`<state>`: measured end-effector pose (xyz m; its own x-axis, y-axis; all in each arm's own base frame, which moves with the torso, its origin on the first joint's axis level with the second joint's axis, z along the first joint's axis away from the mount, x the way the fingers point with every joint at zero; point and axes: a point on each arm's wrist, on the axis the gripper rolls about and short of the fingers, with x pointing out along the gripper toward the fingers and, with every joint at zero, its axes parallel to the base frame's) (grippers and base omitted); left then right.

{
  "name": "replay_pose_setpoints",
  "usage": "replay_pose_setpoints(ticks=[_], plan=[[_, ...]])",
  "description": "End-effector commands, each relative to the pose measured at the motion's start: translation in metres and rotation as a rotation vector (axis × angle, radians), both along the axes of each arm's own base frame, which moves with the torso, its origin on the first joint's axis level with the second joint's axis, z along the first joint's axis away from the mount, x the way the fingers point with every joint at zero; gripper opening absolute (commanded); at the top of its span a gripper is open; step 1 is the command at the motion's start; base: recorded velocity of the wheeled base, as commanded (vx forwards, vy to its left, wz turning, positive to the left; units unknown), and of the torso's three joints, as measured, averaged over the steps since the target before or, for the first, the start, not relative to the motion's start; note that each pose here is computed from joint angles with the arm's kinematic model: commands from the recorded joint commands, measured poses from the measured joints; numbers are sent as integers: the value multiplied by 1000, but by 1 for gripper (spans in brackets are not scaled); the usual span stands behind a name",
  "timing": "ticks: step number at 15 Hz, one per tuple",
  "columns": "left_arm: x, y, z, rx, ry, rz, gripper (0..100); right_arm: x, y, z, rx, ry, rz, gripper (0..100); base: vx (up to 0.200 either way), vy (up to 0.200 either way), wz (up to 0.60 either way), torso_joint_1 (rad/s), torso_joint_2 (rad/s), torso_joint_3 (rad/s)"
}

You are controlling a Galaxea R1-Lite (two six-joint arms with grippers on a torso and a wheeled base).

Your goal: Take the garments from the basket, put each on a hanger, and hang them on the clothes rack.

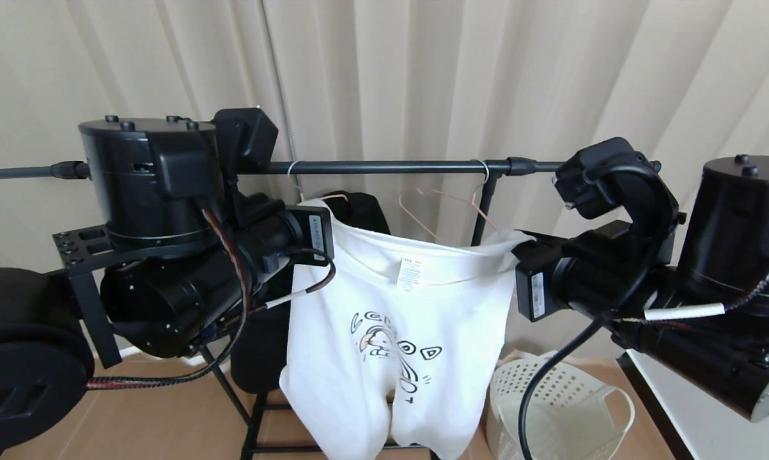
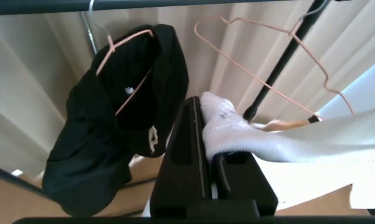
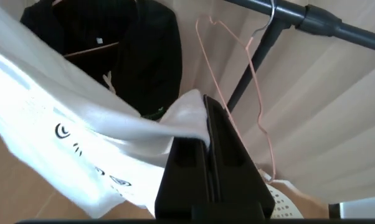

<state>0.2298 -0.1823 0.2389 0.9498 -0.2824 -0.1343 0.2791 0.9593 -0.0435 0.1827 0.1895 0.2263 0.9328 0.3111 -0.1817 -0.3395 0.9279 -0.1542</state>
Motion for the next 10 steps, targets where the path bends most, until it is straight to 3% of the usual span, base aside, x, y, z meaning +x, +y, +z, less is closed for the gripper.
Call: replay_pose_setpoints(ticks=[1, 6, 10], plan=[[15, -8, 2, -10, -5, -17, 0, -30, 9, 0, -15, 9, 117, 0, 0, 0, 0, 0, 0, 0], [34, -25, 10, -46, -30, -94, 0, -70, 32, -16, -50, 51, 296, 0, 0, 0, 0, 0, 0, 0], [36, -31, 19, -85, -54, -228, 0, -89, 61, -29, 5, 125, 380, 0, 0, 0, 0, 0, 0, 0]])
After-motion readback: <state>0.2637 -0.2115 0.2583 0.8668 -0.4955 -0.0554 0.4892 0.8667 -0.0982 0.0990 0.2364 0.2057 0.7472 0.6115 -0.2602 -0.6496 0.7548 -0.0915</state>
